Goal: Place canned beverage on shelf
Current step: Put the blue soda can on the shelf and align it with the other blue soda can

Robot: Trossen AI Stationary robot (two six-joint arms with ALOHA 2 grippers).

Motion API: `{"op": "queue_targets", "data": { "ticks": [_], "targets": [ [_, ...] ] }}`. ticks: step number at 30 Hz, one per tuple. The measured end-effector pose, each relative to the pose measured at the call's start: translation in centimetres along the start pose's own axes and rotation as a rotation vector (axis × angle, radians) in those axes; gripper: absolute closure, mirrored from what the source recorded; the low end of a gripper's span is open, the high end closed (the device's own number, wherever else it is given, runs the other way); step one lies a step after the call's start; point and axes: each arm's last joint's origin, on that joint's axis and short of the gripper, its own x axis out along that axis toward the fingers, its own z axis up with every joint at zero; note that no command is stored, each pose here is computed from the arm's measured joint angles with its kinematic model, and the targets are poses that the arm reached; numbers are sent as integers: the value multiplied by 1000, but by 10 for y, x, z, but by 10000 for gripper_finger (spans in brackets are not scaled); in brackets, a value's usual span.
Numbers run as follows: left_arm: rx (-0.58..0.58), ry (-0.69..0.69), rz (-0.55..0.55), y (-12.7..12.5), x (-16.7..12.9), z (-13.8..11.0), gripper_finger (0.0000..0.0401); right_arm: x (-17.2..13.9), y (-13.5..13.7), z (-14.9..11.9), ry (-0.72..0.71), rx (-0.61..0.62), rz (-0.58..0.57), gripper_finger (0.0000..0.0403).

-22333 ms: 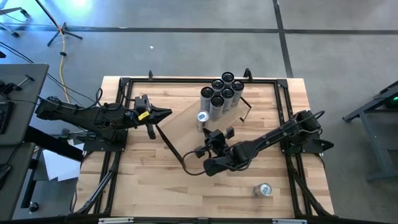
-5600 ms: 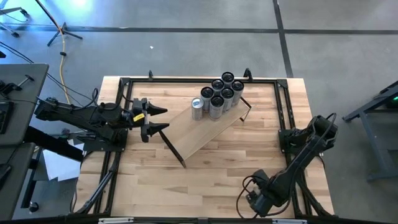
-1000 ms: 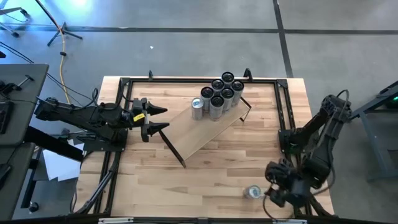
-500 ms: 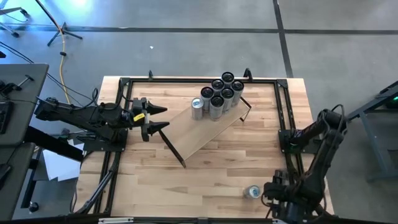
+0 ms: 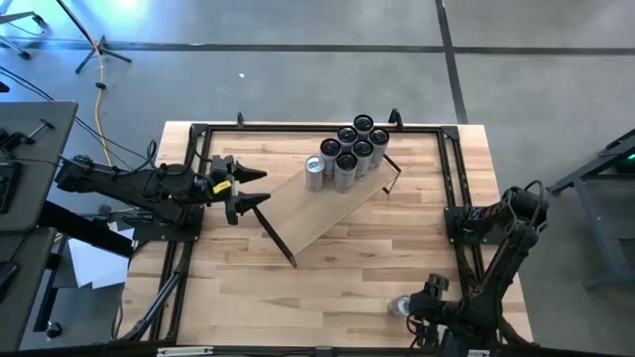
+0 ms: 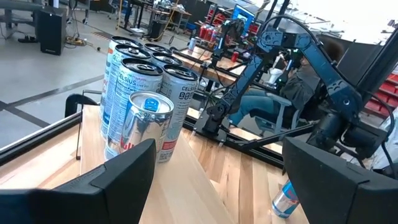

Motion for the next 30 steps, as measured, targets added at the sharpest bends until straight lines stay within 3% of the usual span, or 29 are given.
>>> {"op": "queue_targets", "data": {
  "ticks": [15, 30],
  "targets": [
    [0, 0, 0, 0, 0, 0, 80, 25, 5, 19, -168, 57, -65, 90],
    [0, 0, 0, 0, 0, 0, 80, 25, 6, 16, -127, 62, -49, 90]
  ]
}}
